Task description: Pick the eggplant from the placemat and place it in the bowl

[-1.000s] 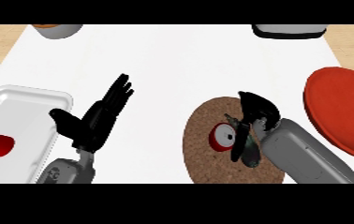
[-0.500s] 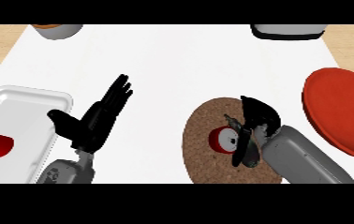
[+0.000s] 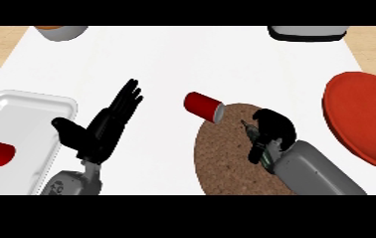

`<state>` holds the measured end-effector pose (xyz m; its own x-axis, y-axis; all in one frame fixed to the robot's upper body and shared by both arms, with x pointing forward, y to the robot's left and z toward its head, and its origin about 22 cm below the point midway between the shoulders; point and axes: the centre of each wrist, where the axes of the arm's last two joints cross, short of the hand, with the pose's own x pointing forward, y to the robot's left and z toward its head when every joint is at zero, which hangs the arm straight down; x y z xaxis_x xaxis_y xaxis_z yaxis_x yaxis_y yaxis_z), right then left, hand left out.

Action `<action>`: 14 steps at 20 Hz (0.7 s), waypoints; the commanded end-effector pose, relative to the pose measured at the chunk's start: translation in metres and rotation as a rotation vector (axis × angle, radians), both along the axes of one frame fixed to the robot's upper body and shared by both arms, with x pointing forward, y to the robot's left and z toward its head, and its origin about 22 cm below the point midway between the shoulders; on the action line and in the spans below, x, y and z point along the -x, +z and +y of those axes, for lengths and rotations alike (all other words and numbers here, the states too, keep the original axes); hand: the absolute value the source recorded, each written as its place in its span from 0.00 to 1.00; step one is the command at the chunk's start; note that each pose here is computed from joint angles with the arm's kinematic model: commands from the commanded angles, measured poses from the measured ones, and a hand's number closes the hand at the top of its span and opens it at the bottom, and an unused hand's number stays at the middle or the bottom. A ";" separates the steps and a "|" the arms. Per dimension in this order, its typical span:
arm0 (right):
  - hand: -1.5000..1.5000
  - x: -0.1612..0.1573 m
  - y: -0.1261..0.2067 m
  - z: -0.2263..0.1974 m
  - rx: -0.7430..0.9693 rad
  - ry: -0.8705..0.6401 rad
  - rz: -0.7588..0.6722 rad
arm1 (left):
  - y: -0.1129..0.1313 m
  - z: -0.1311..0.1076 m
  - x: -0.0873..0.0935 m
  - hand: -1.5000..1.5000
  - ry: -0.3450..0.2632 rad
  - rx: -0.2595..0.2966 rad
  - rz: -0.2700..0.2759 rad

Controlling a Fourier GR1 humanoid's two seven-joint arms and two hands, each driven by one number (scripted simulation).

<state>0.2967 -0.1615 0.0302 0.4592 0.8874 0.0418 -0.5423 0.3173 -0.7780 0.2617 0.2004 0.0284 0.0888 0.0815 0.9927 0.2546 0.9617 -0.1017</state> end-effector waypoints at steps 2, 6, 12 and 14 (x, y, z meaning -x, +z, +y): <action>1.00 0.000 -0.010 0.025 0.097 -0.047 0.054 | -0.006 0.015 -0.005 0.50 0.007 0.001 0.000; 1.00 0.002 -0.030 0.023 0.062 -0.022 0.054 | -0.002 0.001 0.004 0.50 -0.006 0.008 0.010; 1.00 0.017 -0.027 0.015 0.100 0.041 -0.007 | -0.012 0.003 0.005 0.50 -0.007 0.004 -0.005; 1.00 0.041 -0.012 -0.016 0.072 0.092 -0.095 | 0.001 -0.002 -0.014 0.50 0.033 0.002 0.014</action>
